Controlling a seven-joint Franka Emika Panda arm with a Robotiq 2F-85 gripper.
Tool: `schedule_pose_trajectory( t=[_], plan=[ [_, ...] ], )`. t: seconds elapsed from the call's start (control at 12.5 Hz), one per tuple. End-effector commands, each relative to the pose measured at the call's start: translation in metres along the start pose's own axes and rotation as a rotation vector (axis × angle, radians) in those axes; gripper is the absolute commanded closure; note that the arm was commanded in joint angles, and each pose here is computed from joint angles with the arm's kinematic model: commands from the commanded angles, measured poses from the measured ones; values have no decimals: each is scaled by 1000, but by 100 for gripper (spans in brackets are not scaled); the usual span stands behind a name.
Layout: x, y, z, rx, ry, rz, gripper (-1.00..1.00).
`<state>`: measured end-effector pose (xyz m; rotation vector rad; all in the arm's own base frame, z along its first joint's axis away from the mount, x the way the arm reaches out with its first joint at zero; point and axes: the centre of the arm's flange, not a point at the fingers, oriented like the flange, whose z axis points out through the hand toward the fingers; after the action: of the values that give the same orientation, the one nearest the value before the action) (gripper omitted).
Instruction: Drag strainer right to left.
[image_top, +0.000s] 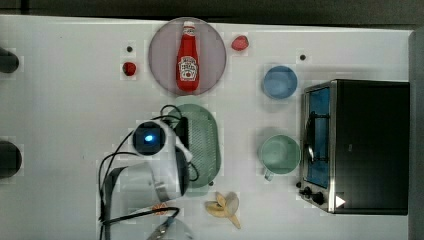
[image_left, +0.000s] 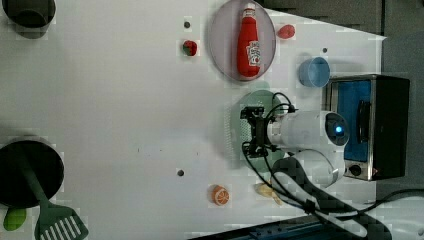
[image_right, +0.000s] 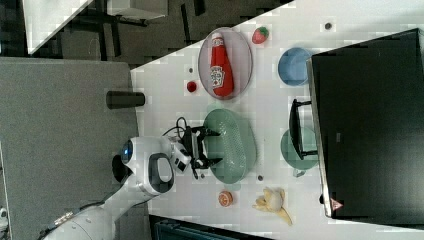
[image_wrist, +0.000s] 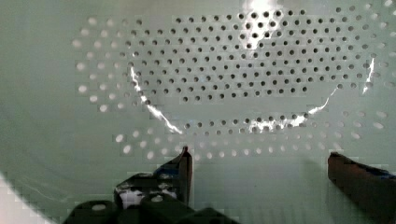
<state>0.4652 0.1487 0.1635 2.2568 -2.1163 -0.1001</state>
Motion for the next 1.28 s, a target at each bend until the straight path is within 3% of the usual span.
schedule_pose_trajectory(
  t=[0.08, 0.4, 0.88, 1.28],
  plan=[
    [-40, 6, -1, 7, -5, 61, -100],
    [-82, 4, 4, 11, -16, 52, -100],
    [-144, -6, 9, 14, -80, 66, -100],
    [-192, -9, 12, 23, -101, 88, -100]
  ],
)
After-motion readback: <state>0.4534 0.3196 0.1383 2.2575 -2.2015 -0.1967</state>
